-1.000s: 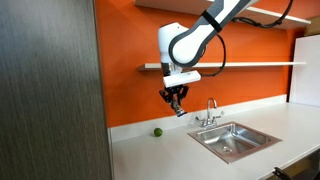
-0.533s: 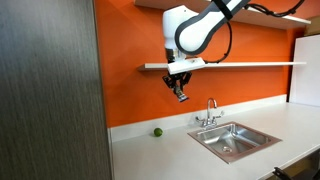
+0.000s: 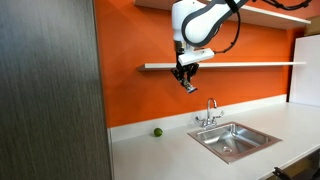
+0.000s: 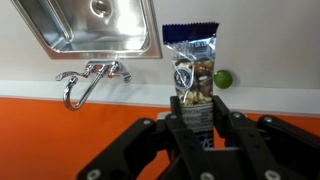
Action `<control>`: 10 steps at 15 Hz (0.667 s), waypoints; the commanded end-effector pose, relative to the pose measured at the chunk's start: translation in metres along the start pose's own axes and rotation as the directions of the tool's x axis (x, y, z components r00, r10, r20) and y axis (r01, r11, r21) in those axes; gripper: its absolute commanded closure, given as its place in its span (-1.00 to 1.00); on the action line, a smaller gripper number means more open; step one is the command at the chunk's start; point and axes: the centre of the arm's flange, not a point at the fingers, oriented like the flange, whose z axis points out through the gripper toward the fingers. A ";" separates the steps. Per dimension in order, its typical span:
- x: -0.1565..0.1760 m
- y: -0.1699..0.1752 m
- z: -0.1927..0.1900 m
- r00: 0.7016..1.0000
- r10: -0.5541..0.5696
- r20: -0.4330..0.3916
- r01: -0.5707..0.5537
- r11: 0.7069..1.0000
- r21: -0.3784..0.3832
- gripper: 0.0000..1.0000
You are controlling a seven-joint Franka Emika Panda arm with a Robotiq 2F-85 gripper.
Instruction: Pick up the pack of snacks and put it on the first shelf
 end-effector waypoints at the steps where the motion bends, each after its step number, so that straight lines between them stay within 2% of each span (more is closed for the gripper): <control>1: 0.008 0.014 -0.019 0.999 -0.036 -0.005 0.036 0.999 0.004 0.81; 10: 0.025 0.016 -0.064 0.993 -0.074 -0.097 0.076 0.997 0.013 0.81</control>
